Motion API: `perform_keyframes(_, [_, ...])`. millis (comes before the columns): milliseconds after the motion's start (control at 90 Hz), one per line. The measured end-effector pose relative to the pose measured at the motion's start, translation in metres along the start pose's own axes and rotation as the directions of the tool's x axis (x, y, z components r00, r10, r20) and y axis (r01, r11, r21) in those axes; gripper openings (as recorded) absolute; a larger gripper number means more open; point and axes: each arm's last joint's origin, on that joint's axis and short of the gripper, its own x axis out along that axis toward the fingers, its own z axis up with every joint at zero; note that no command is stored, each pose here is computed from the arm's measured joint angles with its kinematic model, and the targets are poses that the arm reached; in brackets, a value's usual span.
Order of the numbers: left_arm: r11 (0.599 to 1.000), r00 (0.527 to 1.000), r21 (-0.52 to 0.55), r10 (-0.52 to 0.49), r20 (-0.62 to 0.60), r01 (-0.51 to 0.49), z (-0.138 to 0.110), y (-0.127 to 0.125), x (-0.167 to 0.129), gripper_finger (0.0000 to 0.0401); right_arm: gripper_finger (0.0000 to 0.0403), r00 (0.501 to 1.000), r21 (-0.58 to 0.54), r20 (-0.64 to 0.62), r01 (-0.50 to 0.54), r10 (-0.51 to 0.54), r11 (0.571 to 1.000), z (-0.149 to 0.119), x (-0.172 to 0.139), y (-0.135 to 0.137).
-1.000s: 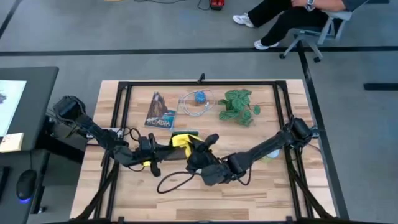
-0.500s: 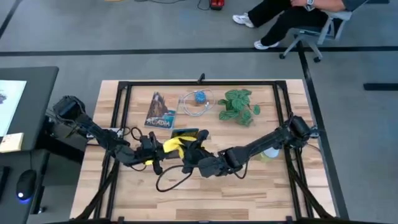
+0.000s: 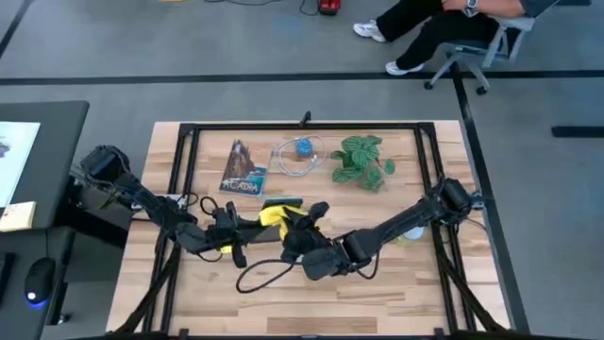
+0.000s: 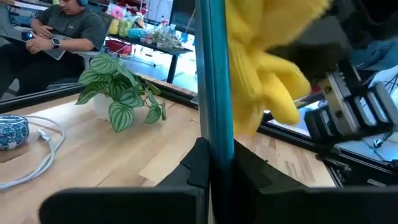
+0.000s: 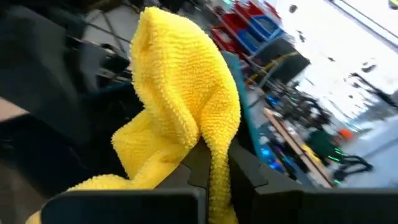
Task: Clean tablet
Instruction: Wipe the front of the tablet using microfiber towel
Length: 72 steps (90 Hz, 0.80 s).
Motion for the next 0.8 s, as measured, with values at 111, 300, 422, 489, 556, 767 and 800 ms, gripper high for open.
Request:
perform_keyframes(111, [1.0,1.0,0.002,-0.001,-0.002,0.001,0.0,0.0,0.0,0.0011,0.001,1.0,0.0,0.0,0.001,-0.001,1.0,0.0,-0.001,0.0])
perform_keyframes(300, [1.0,1.0,-0.004,0.005,0.004,-0.005,0.001,0.001,0.001,0.0011,0.001,1.0,0.011,0.011,-0.028,0.028,1.0,0.001,0.003,0.0])
perform_keyframes(422, [1.0,1.0,-0.012,0.016,0.014,-0.016,0.002,0.002,0.003,0.0011,0.001,0.99,0.031,0.057,-0.132,0.13,0.991,0.003,0.01,-0.001])
perform_keyframes(489, [1.0,1.0,-0.012,0.015,0.013,-0.015,0.002,0.003,0.004,0.0011,0.001,0.982,0.041,0.071,-0.177,0.174,0.983,0.003,0.012,0.0])
perform_keyframes(556, [1.0,1.0,-0.012,0.017,0.014,-0.017,0.002,0.003,0.004,0.0011,0.001,0.979,0.047,0.073,-0.194,0.191,0.98,0.002,0.014,0.0])
perform_keyframes(767, [1.0,1.0,-0.01,0.019,0.013,-0.019,0.002,0.003,0.004,0.0011,0.001,0.984,0.012,0.061,-0.17,0.169,0.985,0.001,0.014,0.0])
perform_keyframes(800, [1.0,1.0,-0.01,0.02,0.013,-0.019,0.002,0.003,0.004,0.0011,0.001,0.986,0.003,0.055,-0.155,0.155,0.988,0.001,0.012,0.0])
